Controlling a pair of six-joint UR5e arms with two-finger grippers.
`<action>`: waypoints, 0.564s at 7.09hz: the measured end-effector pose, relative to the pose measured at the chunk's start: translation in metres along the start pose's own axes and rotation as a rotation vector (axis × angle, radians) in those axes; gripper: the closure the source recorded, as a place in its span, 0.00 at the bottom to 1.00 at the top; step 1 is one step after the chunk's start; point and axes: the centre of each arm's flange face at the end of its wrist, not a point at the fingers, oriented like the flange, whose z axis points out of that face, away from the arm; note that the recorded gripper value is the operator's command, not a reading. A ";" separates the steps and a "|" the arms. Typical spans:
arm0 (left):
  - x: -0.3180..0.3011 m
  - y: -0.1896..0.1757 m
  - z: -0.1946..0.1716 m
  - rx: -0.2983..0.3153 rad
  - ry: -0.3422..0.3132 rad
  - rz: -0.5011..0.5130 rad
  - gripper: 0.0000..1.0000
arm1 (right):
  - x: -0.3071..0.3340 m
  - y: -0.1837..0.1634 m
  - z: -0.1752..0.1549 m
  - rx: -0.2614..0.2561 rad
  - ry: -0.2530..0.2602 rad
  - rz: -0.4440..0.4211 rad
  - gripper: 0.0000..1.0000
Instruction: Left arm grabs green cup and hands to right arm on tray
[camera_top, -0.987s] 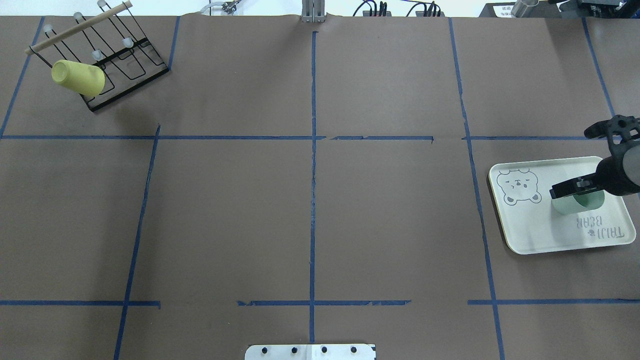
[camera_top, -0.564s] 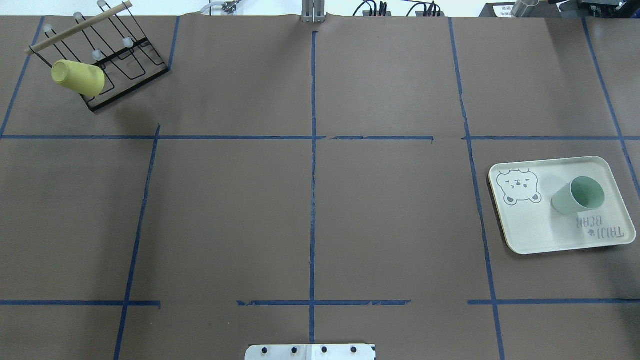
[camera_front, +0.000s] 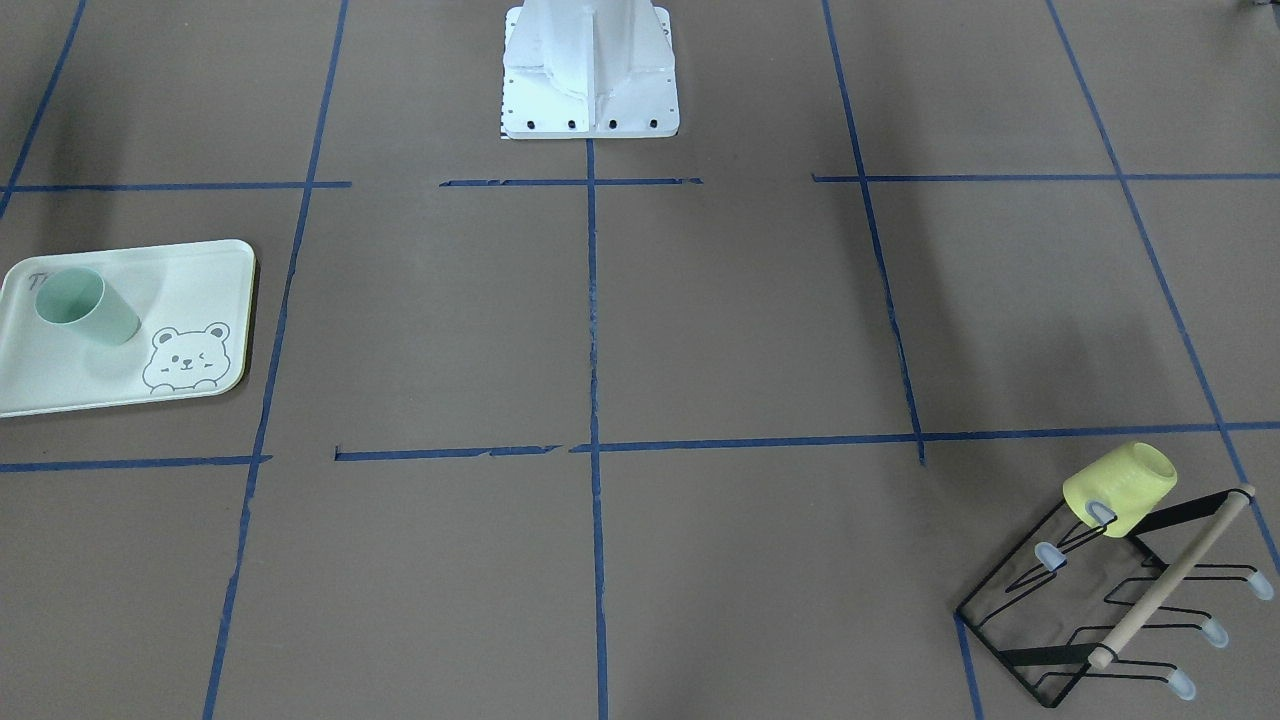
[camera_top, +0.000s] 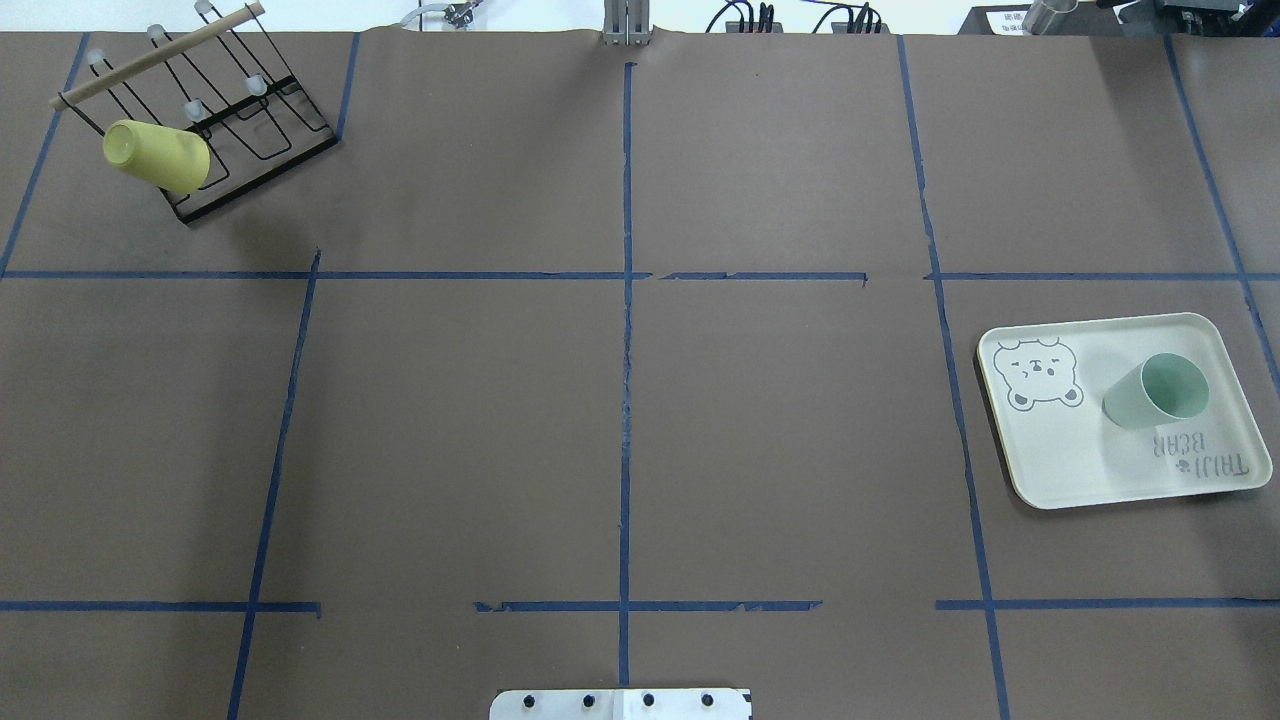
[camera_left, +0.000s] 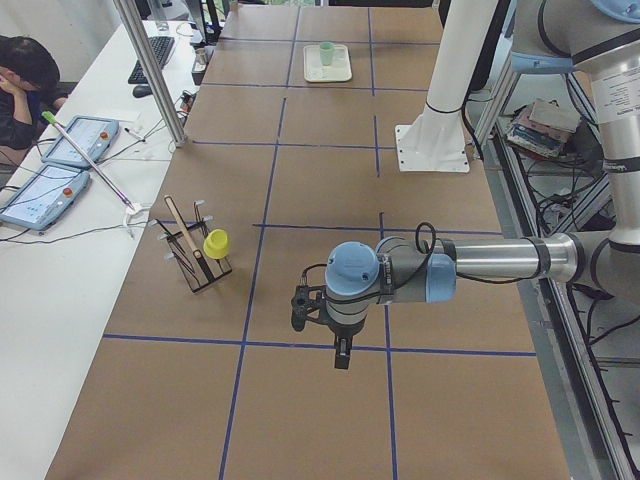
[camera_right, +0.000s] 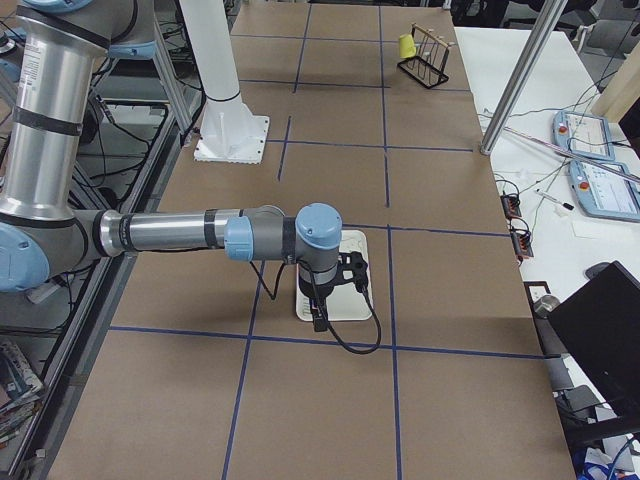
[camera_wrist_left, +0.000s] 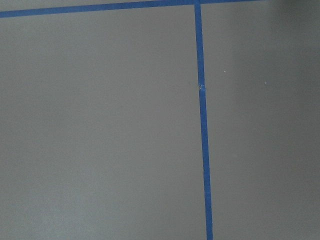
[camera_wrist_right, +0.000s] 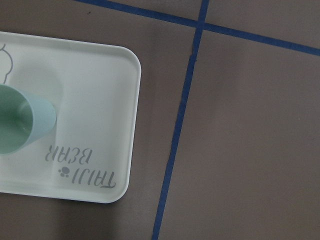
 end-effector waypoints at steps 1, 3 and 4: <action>0.000 0.000 0.000 -0.001 0.000 -0.001 0.00 | -0.001 0.000 0.000 0.002 -0.008 0.009 0.00; -0.001 0.000 0.001 -0.003 0.000 -0.003 0.00 | -0.001 0.000 -0.001 0.004 -0.013 0.012 0.00; -0.001 0.000 0.001 -0.002 0.000 -0.003 0.00 | -0.001 0.000 -0.001 0.004 -0.013 0.012 0.00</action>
